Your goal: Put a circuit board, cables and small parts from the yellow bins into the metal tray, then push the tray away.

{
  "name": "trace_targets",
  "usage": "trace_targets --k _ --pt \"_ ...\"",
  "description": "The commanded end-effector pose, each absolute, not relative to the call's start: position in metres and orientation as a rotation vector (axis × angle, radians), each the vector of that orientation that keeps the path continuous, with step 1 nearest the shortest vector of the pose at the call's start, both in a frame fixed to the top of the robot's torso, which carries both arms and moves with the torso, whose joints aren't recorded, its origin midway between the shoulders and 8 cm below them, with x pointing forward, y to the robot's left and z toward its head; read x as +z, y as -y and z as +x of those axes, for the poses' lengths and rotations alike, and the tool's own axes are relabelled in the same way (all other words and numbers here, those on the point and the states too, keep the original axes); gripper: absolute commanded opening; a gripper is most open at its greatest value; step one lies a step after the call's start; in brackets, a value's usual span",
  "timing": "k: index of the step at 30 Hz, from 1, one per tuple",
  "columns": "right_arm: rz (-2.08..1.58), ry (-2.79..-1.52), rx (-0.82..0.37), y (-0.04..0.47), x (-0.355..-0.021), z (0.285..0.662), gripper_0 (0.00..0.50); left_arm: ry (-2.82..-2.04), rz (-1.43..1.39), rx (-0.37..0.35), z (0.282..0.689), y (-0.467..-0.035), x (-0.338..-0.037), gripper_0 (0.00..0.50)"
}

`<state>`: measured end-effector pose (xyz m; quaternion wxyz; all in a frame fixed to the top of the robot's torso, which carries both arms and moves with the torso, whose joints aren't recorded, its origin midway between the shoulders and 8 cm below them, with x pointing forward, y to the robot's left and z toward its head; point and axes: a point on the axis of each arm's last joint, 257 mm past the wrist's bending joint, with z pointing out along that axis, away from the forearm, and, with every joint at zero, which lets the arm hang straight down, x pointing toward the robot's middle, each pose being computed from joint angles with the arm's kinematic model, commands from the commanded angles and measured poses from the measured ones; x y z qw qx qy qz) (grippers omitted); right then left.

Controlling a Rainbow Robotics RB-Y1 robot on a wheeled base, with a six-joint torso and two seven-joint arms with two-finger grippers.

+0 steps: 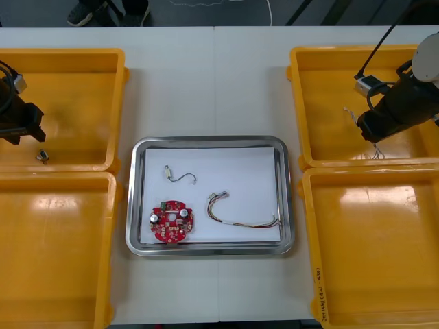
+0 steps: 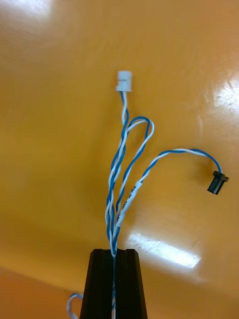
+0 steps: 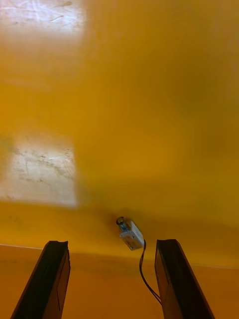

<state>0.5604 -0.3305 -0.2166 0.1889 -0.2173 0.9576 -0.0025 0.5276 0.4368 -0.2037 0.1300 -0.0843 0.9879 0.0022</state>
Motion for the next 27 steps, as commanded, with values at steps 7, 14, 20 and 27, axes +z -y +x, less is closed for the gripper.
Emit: trace_targets --k 7,14,20,27 --pt "-0.463 -2.645 0.015 0.306 -0.141 0.561 0.000 -2.872 -0.285 0.000 0.530 -0.436 -0.220 0.500" --pt "-0.406 -2.677 0.048 0.285 -0.124 0.542 0.000 -2.882 -0.283 -0.004 0.530 -0.429 -0.229 0.500" --pt "-0.331 -2.701 0.167 0.253 -0.112 0.524 0.000 -2.884 -0.284 -0.006 0.532 -0.425 -0.237 0.500" --pt "-0.372 -2.704 0.169 0.217 -0.109 0.505 0.000 -2.896 -0.296 -0.009 0.529 -0.423 -0.243 0.500"
